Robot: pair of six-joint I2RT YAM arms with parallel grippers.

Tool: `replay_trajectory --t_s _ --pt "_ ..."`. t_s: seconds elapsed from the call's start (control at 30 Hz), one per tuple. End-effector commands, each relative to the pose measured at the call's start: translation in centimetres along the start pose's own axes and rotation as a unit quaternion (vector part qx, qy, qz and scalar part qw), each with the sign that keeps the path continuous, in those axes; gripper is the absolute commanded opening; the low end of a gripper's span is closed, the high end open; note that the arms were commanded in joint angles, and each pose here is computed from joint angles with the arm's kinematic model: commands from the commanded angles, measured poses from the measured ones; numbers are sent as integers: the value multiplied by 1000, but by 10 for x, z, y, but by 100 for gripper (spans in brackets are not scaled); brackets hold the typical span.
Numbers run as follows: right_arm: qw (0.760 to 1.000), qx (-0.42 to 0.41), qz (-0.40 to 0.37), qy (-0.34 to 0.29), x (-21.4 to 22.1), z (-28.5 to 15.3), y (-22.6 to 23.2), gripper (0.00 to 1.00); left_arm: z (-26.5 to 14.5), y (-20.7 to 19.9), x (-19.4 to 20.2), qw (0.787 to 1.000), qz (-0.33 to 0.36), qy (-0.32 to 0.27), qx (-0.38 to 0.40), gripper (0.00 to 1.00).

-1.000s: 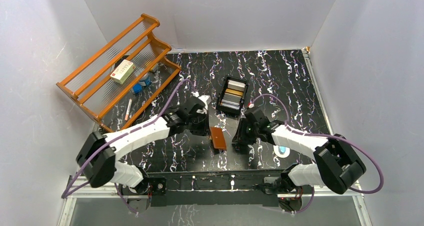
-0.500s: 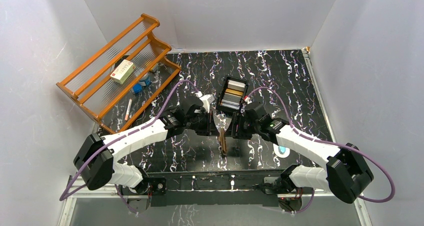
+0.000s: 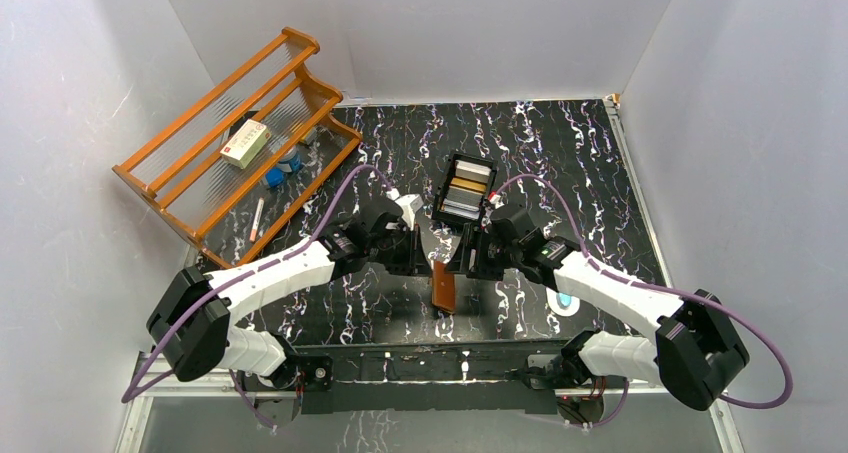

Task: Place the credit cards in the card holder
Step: Open the card holder at the center of the board.

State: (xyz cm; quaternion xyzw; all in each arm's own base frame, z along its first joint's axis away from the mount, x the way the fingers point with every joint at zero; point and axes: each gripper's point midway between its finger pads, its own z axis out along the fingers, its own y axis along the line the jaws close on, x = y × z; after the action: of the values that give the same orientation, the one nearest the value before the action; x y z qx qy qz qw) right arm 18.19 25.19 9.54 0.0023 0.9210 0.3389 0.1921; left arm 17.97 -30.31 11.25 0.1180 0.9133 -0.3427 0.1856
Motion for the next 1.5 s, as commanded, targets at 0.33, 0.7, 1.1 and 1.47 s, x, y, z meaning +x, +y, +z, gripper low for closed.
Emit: replay_trajectory --t_s 0.33,0.7,1.1,1.47 --pt "999 28 -3 -17 -5 2 -9 54 -8 -3 -12 1000 5 -24 2 0" --pt "1000 7 6 -11 -6 4 2 53 -23 -26 -17 996 -11 -40 75 0" --pt "1000 -9 13 -2 0 9 5 58 -15 -34 -15 994 -27 -27 102 0" --pt "999 -45 13 -17 -12 -2 28 64 -12 -24 -15 996 -21 -29 78 0"
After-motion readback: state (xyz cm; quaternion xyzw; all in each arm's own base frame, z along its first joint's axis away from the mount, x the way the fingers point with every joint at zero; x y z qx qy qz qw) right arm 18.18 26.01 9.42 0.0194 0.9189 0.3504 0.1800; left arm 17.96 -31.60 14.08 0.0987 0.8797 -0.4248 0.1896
